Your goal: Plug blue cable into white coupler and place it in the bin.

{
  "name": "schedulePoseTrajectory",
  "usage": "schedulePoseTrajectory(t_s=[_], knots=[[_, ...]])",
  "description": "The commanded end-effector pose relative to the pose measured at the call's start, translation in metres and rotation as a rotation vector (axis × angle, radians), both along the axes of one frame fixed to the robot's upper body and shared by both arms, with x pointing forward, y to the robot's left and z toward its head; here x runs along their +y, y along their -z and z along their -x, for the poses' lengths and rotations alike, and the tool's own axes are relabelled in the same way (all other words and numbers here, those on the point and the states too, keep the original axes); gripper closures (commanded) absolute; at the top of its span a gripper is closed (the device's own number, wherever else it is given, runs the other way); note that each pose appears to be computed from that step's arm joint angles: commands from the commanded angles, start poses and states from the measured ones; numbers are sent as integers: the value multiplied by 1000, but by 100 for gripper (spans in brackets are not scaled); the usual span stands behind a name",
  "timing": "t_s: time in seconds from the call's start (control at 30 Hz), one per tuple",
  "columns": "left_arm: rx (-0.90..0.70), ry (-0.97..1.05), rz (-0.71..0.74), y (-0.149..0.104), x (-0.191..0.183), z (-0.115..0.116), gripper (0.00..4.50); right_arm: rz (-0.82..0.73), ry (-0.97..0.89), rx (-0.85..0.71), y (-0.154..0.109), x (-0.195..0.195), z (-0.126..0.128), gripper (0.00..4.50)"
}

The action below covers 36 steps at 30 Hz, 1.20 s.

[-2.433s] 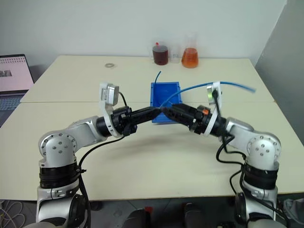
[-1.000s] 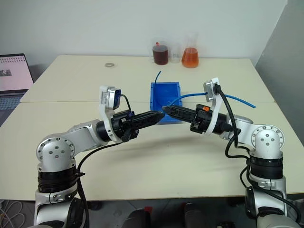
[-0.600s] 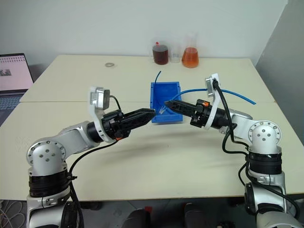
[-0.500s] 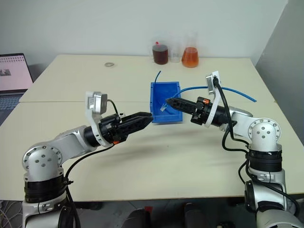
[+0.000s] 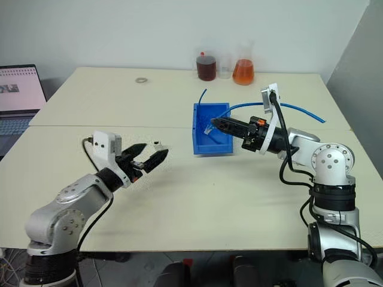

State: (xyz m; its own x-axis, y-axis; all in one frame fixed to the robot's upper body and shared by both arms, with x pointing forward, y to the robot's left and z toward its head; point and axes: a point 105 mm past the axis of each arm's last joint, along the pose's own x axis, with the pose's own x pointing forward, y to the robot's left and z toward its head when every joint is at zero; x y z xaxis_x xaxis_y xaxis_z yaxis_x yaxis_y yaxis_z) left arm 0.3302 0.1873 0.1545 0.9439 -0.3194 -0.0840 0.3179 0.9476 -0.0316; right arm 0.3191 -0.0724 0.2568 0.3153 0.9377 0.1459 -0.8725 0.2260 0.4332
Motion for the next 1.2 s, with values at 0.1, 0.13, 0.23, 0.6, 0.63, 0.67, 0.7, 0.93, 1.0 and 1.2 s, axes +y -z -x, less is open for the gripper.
schedulePoseTrajectory(t_s=[0.1,0.13,0.23,0.6,0.63,0.67,0.7,0.93,1.0,1.2], knots=[[-69,-204,-85,2,8,-26,7,-17,-28,-73,-16,7,2,439],[-61,-237,-74,5,9,-31,7,-15,-35,-77,-16,7,3,439],[-29,-252,-41,17,3,-40,7,-6,-44,-86,-17,7,5,439],[29,-266,0,42,-15,-62,7,27,-11,-92,-16,0,3,439],[31,-264,-3,43,-16,-65,7,29,-7,-92,-16,-1,3,439],[32,-259,-11,44,-18,-68,7,31,-4,-92,-16,-1,3,439],[35,-243,-17,45,-21,-71,7,31,1,-92,-16,-2,3,439],[38,-237,-86,47,-27,-82,7,36,26,-98,-18,-5,0,439],[54,-254,-91,50,-24,-82,24,34,31,-100,-19,-6,0,439],[86,-290,-115,58,-17,-78,140,33,44,-102,-19,-7,0,439]])
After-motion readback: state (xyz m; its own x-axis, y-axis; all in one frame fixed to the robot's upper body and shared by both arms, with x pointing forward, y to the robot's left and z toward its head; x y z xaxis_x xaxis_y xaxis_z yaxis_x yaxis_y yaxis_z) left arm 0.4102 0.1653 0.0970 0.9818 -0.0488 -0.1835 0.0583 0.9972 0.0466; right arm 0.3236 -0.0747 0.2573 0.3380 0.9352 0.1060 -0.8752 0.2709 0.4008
